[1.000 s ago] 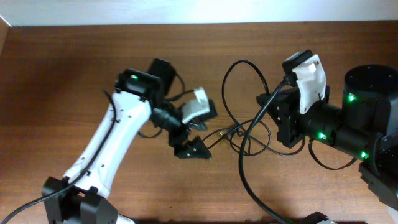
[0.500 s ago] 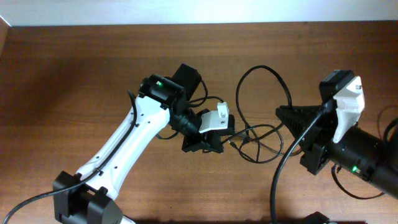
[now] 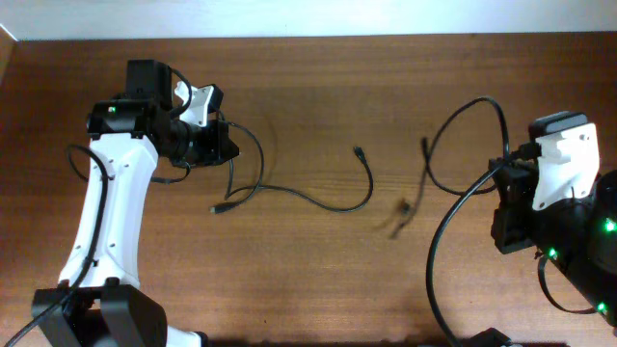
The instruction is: Untangle cables
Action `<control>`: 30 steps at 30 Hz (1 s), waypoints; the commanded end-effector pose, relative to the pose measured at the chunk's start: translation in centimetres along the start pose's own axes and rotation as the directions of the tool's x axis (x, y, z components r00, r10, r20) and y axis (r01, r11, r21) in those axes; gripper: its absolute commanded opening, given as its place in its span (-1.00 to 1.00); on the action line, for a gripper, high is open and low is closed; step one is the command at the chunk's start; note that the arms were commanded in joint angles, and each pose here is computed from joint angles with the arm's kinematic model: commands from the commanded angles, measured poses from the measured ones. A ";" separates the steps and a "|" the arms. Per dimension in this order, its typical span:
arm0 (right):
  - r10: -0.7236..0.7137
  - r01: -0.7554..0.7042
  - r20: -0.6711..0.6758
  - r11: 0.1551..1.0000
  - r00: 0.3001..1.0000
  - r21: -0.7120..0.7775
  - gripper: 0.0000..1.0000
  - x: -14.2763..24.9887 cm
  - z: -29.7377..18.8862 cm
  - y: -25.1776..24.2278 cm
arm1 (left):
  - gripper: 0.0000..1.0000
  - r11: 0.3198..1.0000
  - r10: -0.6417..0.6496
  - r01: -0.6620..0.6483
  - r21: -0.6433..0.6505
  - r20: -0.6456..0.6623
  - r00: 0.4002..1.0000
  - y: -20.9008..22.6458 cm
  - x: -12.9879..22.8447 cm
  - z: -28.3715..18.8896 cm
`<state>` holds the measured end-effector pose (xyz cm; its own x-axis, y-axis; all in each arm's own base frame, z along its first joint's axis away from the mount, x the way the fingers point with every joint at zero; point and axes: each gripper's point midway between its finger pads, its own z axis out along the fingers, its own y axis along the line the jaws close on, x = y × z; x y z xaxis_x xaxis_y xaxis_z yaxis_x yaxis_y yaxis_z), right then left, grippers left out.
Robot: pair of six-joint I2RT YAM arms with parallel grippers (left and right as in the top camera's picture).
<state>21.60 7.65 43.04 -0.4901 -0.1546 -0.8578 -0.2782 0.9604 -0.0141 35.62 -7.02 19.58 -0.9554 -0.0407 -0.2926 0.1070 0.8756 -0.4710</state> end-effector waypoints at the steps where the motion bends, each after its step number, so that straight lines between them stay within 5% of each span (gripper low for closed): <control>1: 0.012 -0.014 0.026 0.996 1.000 0.090 -0.92 -0.4 -0.6 -1.7 | -1.00 1.000 -0.001 0.001 -0.019 0.032 0.999 -0.3 -0.3 -1.0; 4: 0.041 -0.046 0.034 0.987 0.999 0.156 -0.92 -0.4 -0.7 -2.8 | -0.37 1.000 -0.001 0.002 -0.025 0.031 1.000 -0.2 -0.3 -1.0; 5: 0.040 -0.046 0.035 0.985 0.999 0.167 -0.92 -0.5 -0.8 -3.0 | 0.03 1.000 -0.001 0.002 -0.025 0.032 0.999 -0.2 -0.3 -1.0; 7: 0.039 -0.045 0.036 0.980 0.999 0.195 -0.92 -0.5 -0.8 -3.5 | -0.21 1.000 -0.001 0.002 -0.025 0.032 0.999 -0.2 -0.3 -1.0; 9: 0.047 -0.054 0.033 0.959 0.998 0.279 -0.92 -0.7 -0.4 -4.8 | -0.17 1.000 -0.001 0.002 -0.025 0.032 0.999 -0.2 -0.3 -1.0; 12: 0.074 -0.073 0.014 0.906 0.997 0.416 -0.92 -0.8 1.0 -6.7 | 0.56 1.000 -0.001 0.002 -0.025 0.032 0.999 -0.2 -0.3 -1.0; 13: 0.063 -0.050 -0.012 0.877 0.998 0.478 -0.92 -0.9 1.8 -7.5 | 0.98 1.000 -0.001 0.002 -0.025 0.032 0.999 -0.2 -0.3 -1.0; 18: 0.123 -0.006 -0.129 0.743 0.984 0.669 -0.92 -0.7 8.8 -12.1 | 0.98 0.999 -0.001 0.002 -0.044 0.033 0.999 0.1 -0.4 -1.0; 23: 0.399 -0.213 -0.120 0.693 0.909 0.689 -0.92 2.8 17.3 -22.7 | 0.98 0.999 -0.001 0.003 -0.044 0.033 0.999 0.1 -0.4 -1.0; 27: 0.471 -0.405 0.105 0.599 0.876 0.690 -0.92 3.1 20.4 -33.8 | 0.98 0.999 -0.001 0.002 -0.044 0.033 0.999 0.1 -0.4 -1.0; 30: 0.279 -0.534 0.458 0.508 0.844 0.675 -0.92 -3.8 13.6 -40.1 | 0.98 0.999 -0.001 0.002 -0.044 0.033 0.999 0.1 -0.4 -1.0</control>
<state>47.16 -25.25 32.60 -0.3235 0.3098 -0.8941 0.6660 0.7458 0.0174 35.71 -6.39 19.37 -0.9564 -0.0614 -0.2857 0.0742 0.8946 -0.4406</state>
